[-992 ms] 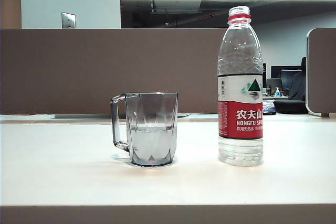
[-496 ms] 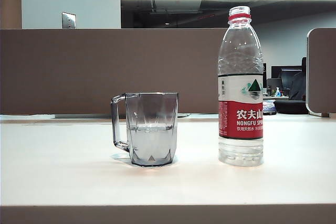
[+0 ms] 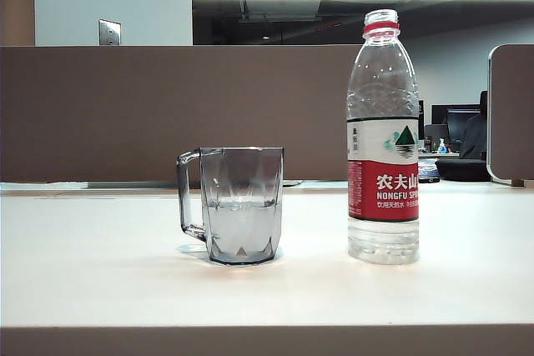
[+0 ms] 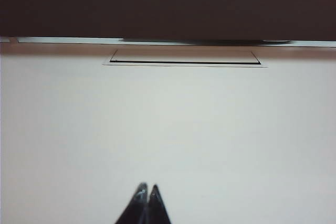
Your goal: Pick up the mineral water bottle on the table and pour water into the mug until it's half full.
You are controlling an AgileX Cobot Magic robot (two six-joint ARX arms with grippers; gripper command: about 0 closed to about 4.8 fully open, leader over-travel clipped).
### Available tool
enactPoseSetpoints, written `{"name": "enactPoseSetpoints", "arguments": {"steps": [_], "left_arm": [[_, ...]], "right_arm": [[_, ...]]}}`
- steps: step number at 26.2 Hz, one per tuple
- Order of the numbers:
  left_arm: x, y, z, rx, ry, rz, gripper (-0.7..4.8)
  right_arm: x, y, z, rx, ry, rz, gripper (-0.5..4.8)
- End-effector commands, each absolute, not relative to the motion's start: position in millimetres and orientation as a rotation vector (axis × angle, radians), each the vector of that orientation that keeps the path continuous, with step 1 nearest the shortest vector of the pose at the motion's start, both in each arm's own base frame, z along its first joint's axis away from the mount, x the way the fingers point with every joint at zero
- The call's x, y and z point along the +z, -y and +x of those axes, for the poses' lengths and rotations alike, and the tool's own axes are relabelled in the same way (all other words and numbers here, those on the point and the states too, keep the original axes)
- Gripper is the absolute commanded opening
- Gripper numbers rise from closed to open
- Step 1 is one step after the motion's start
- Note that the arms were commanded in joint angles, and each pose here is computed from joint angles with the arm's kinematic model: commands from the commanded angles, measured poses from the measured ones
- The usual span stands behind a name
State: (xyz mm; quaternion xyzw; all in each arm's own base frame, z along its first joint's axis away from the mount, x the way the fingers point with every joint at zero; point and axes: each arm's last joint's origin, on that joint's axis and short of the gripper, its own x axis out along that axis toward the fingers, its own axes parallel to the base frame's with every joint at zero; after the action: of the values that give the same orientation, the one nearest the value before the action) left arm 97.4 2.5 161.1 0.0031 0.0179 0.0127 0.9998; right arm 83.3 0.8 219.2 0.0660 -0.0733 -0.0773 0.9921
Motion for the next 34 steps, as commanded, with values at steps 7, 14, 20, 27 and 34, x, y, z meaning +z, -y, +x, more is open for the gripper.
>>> {"name": "enactPoseSetpoints", "arguments": {"steps": [7, 14, 20, 27, 34], "left_arm": [[163.2, -2.3, 97.3, 0.021, -0.022, 0.007, -0.05], [163.2, -2.3, 97.3, 0.021, -0.023, 0.007, -0.05], [163.2, -2.3, 97.3, 0.021, -0.023, 0.007, -0.05], [163.2, -2.3, 97.3, 0.021, -0.023, 0.007, -0.05], [163.2, -2.3, 97.3, 0.021, -0.023, 0.007, -0.05]], "right_arm": [[183.6, 5.2, 94.0, -0.200, 0.134, 0.196, -0.08], [174.4, 3.1, 96.9, -0.084, 0.115, 0.090, -0.08], [174.4, 3.1, 96.9, -0.078, 0.108, -0.073, -0.08], [174.4, 1.9, 97.0, -0.052, 0.109, -0.073, -0.08], [174.3, 1.9, 97.0, -0.053, 0.108, -0.073, -0.08]]}}
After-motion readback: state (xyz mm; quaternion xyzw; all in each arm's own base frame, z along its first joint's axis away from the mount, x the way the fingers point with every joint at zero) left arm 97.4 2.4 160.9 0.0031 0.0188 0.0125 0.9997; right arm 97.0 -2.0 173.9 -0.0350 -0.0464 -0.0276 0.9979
